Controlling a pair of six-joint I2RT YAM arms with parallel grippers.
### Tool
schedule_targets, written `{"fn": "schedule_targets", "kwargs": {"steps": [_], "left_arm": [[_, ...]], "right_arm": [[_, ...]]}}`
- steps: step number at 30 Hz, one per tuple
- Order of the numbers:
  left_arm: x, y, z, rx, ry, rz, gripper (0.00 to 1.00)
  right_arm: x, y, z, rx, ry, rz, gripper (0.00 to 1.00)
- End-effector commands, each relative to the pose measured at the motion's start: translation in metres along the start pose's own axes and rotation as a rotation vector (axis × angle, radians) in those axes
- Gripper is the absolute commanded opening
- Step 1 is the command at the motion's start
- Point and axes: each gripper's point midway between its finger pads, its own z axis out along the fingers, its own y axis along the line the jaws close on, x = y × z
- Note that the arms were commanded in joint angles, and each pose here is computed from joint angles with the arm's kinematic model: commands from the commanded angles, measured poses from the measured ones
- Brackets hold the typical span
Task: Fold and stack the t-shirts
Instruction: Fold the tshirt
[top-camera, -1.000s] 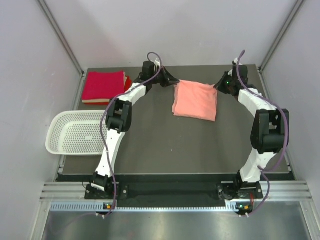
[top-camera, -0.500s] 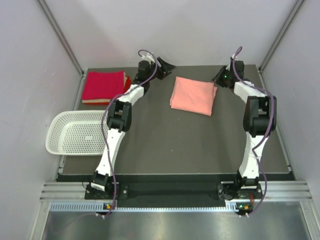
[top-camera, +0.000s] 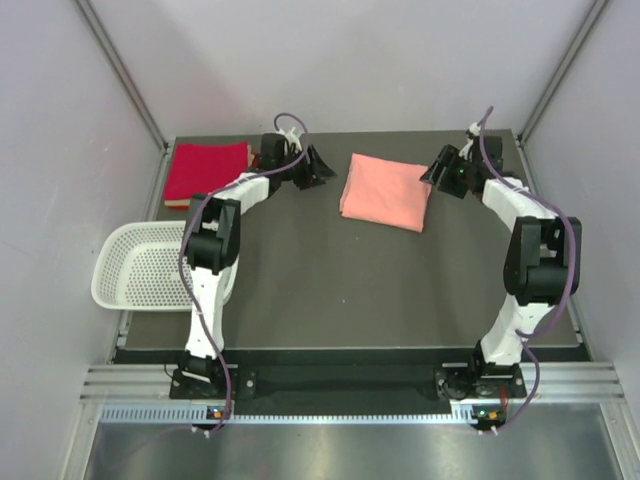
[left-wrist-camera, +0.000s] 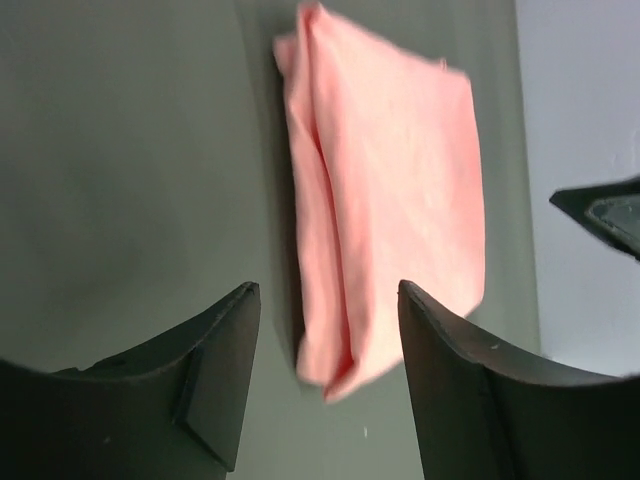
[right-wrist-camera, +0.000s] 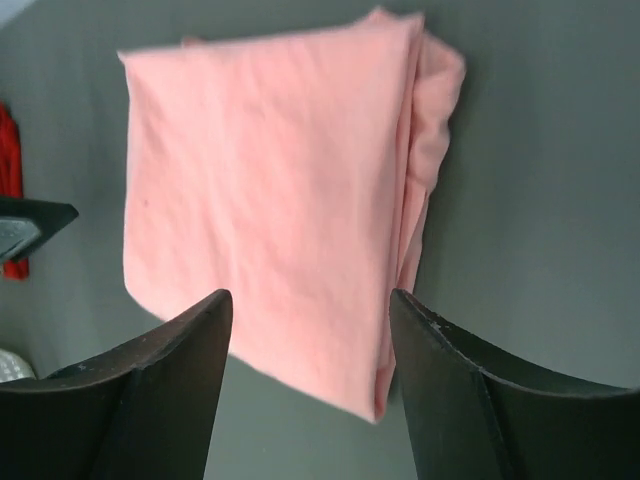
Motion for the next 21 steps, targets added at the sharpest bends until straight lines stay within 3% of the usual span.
{"fn": "schedule_targets", "kwargs": {"steps": [1, 7, 14, 18, 21], "left_arm": [[0.018, -0.031, -0.024, 0.028, 0.052, 0.143, 0.61], [0.074, -0.028, -0.014, -0.004, 0.176, 0.189, 0.61], [0.105, -0.016, 0.000, -0.034, 0.242, 0.184, 0.55], [0.111, -0.008, 0.005, -0.052, 0.256, 0.173, 0.43], [0.114, -0.002, 0.006, -0.073, 0.275, 0.161, 0.22]], "right_arm": [[0.035, 0.012, -0.013, -0.030, 0.090, -0.071, 0.64], [0.073, 0.000, -0.013, 0.005, 0.162, -0.078, 0.62], [0.107, -0.016, -0.006, 0.021, 0.211, -0.078, 0.56], [0.116, -0.021, -0.004, 0.020, 0.217, -0.078, 0.47], [0.121, -0.022, -0.003, 0.011, 0.218, -0.077, 0.36]]}}
